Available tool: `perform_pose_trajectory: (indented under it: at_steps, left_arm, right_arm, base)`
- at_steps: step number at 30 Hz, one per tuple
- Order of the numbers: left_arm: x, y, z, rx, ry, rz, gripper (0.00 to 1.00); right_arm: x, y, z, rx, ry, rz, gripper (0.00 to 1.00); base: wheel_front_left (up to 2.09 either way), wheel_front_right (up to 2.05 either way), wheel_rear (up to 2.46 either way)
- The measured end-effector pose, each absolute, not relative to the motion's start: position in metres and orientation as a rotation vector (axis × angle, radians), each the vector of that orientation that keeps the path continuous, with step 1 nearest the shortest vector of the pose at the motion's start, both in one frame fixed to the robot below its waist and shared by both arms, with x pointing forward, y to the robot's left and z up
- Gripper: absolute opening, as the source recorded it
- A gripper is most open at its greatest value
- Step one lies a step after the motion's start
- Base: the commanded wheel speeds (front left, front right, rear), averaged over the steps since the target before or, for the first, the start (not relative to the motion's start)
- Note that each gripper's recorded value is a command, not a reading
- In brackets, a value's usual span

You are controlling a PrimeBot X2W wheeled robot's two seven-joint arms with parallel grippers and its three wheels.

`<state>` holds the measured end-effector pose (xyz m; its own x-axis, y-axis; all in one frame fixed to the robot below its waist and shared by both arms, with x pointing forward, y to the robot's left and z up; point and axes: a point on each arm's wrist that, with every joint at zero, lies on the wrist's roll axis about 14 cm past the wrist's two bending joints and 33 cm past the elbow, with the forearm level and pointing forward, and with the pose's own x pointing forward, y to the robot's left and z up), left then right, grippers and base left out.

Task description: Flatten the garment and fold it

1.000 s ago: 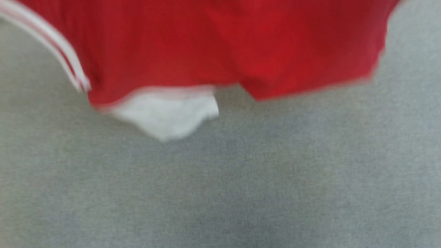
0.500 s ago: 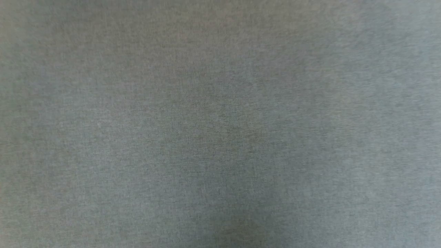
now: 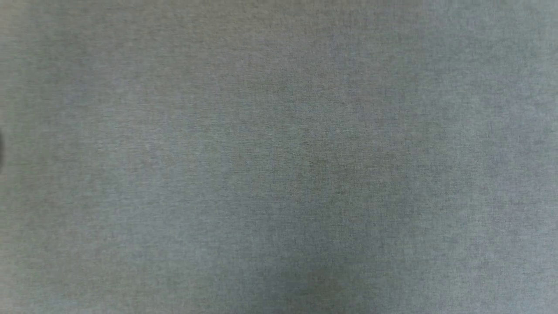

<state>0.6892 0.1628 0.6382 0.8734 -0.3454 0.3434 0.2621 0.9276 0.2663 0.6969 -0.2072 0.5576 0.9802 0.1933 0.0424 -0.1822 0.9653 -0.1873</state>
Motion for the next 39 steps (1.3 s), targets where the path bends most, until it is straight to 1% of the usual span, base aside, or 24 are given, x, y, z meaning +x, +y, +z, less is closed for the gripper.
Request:
perform_pose_trajectory:
  at_steps: [4,8,13,17,21,24,27,32,37,39]
  left_arm:
    - [0.661,0.165,0.578,0.192,-0.250,-0.330,0.00]
    - [0.619,0.165,0.531,0.164,-0.126,-0.347,0.00]
    - [0.550,0.166,0.481,0.124,0.044,-0.376,0.00]
    - [0.495,0.170,0.451,0.052,0.186,-0.367,0.00]
    - [0.452,0.180,0.444,0.058,0.256,-0.354,0.00]
    - [0.426,0.188,0.444,0.051,0.298,-0.340,0.00]
    - [0.400,0.194,0.444,0.053,0.341,-0.329,0.00]
    - [0.359,0.198,0.439,0.036,0.439,-0.332,0.00]
    - [0.316,0.190,0.427,-0.001,0.563,-0.379,0.00]
    - [0.304,0.186,0.427,-0.022,0.586,-0.391,0.00]
  right_arm:
    - [0.675,-0.198,0.528,-0.191,-0.013,0.228,0.00]
    - [0.642,-0.183,0.497,-0.202,0.050,0.288,0.00]
    - [0.594,-0.173,0.469,-0.173,0.126,0.336,0.00]
    - [0.551,-0.178,0.449,-0.176,0.198,0.358,0.00]
    - [0.508,-0.180,0.436,-0.155,0.259,0.379,0.00]
    - [0.484,-0.179,0.435,-0.138,0.274,0.399,0.00]
    - [0.464,-0.174,0.440,-0.119,0.274,0.424,0.00]
    - [0.441,-0.171,0.447,-0.094,0.268,0.438,0.00]
    - [0.408,-0.184,0.432,-0.080,0.370,0.423,0.00]
    - [0.397,-0.189,0.431,-0.065,0.392,0.415,0.00]
  base:
    - [0.00,0.00,0.00]
    - [0.00,0.00,0.00]
    - [0.00,0.00,0.00]
    - [0.00,0.00,0.00]
    - [0.00,0.00,0.00]
    - [0.00,0.00,0.00]
    - [0.00,0.00,0.00]
    - [0.00,0.00,0.00]
    - [0.00,0.00,0.00]
    - [0.00,0.00,0.00]
